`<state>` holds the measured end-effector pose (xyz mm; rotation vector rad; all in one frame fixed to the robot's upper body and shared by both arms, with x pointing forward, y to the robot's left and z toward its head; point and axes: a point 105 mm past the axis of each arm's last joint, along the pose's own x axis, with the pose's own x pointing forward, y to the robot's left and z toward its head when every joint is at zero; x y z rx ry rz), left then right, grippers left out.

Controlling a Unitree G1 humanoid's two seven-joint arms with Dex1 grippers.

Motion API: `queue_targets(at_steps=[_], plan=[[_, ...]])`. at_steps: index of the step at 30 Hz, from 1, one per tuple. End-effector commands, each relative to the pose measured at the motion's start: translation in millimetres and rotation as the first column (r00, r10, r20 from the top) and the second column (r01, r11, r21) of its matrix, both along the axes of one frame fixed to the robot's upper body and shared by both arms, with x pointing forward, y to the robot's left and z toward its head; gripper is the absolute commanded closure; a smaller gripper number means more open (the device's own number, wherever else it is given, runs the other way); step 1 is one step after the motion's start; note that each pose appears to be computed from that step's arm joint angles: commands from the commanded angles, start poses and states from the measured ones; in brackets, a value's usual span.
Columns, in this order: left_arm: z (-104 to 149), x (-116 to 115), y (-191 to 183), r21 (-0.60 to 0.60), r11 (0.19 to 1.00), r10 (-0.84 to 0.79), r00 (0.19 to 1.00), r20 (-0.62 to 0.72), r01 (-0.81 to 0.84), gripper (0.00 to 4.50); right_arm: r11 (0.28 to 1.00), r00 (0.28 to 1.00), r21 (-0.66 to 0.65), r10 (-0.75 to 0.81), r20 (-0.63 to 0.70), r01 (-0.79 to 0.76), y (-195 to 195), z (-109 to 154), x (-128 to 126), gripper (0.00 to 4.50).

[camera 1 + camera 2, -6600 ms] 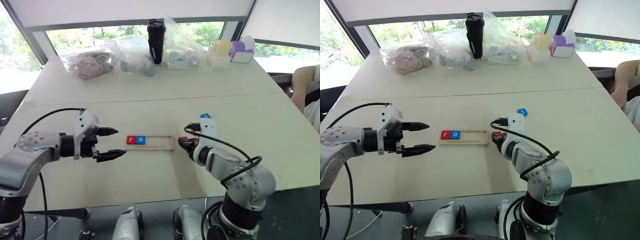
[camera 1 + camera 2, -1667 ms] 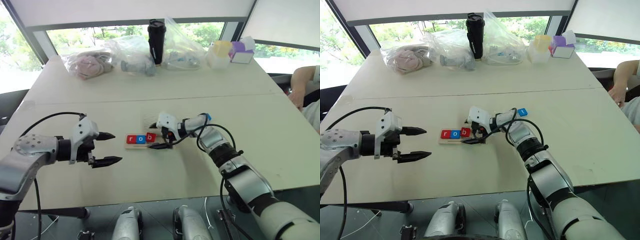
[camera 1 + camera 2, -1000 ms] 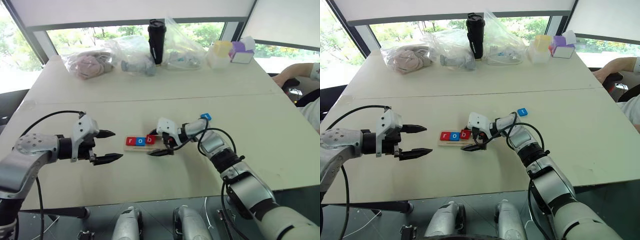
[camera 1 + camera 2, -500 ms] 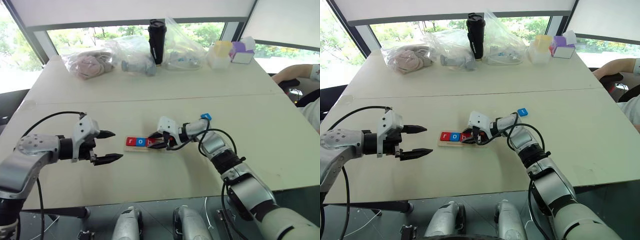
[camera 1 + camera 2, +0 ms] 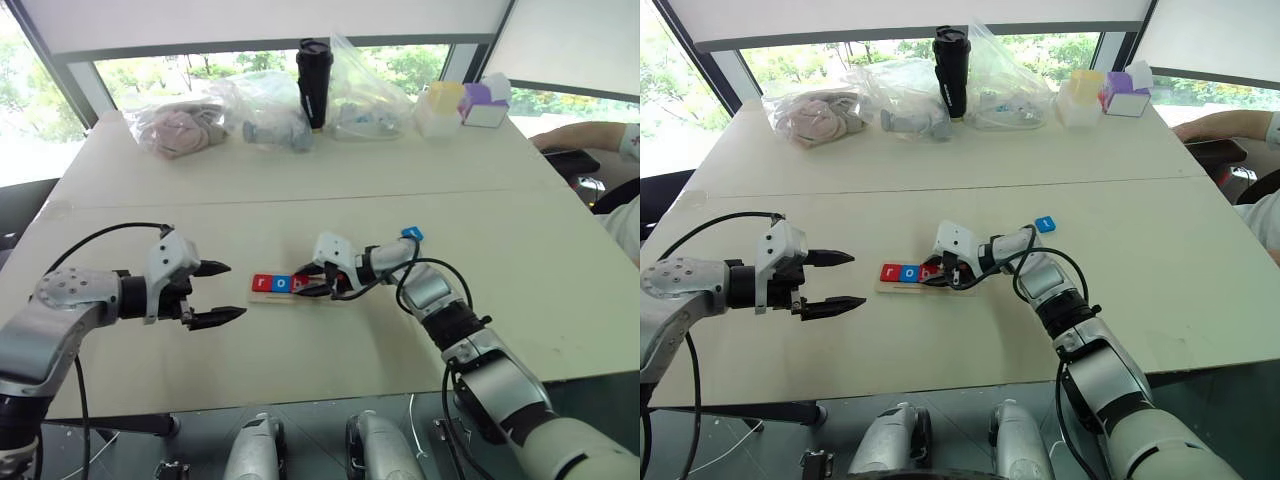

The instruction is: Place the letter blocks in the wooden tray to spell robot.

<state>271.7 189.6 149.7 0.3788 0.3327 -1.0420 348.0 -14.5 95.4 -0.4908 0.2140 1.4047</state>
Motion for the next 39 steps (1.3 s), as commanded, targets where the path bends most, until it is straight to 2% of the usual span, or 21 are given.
queue_targets(at_steps=[1, 5, 11, 16, 21, 24, 27, 30, 32, 34, 35, 37, 39], plan=[[10, 2, -2, 0.004, 1.0, -0.014, 0.999, 0.051, 0.014, 0.0, 1.0, 1.0, 0.016, -0.011, 0.02, 0.01, 3, 5, 3, 3.32], [10, 3, -3, 0.003, 1.0, -0.013, 0.999, 0.053, 0.013, 0.0, 1.0, 1.0, 0.009, -0.026, 0.017, 0.025, 0, 2, 6, 3.32], [9, 3, -2, 0.004, 1.0, -0.009, 0.999, 0.053, 0.009, 0.0, 1.0, 1.0, 0.012, -0.007, 0.017, 0.007, -1, 5, 3, 0.26], [8, 2, -2, 0.003, 1.0, -0.009, 0.999, 0.048, 0.009, 0.0, 0.997, 0.999, 0.072, 0.039, 0.036, -0.041, 0, 29, -7, 0.26], [8, 1, -3, -0.002, 1.0, -0.014, 0.999, 0.049, 0.015, 0.0, 0.982, 0.993, 0.191, -0.014, 0.115, -0.008, -14, 79, -11, 0.26], [14, 0, -7, -0.024, 0.999, -0.035, 0.998, 0.056, 0.037, 0.0, 0.95, 0.985, 0.306, -0.112, 0.135, 0.067, -32, 117, -12, 0.26], [27, -3, -17, -0.042, 0.995, -0.092, 0.993, 0.075, 0.096, 0.0, 0.887, 0.949, 0.398, -0.298, 0.105, 0.234, -76, 145, -17, 0.26], [35, -3, -26, -0.058, 0.99, -0.121, 0.989, 0.087, 0.126, 0.0, 0.796, 0.867, 0.408, -0.497, 0.018, 0.448, -116, 143, -18, 0.26], [35, -1, -28, -0.057, 0.989, -0.128, 0.988, 0.087, 0.133, 0.0, 0.668, 0.753, 0.397, -0.651, -0.098, 0.63, -145, 131, -13, 0.26], [33, 1, -29, -0.054, 0.989, -0.131, 0.988, 0.085, 0.135, 0.0, 0.558, 0.649, 0.375, -0.739, -0.183, 0.741, -162, 121, -12, 0.26], [32, 1, -28, -0.053, 0.989, -0.131, 0.988, 0.084, 0.135, 0.0, 0.529, 0.622, 0.369, -0.756, -0.205, 0.764, -165, 119, -12, 0.26], [29, 3, -27, -0.046, 0.99, -0.13, 0.988, 0.078, 0.133, 0.0, 0.403, 0.493, 0.31, -0.809, -0.32, 0.861, -173, 95, -14, 0.26], [29, 4, -27, -0.046, 0.99, -0.132, 0.988, 0.078, 0.136, 0.0, 0.332, 0.395, 0.224, -0.839, -0.374, 0.916, -172, 68, -21, 0.26]])
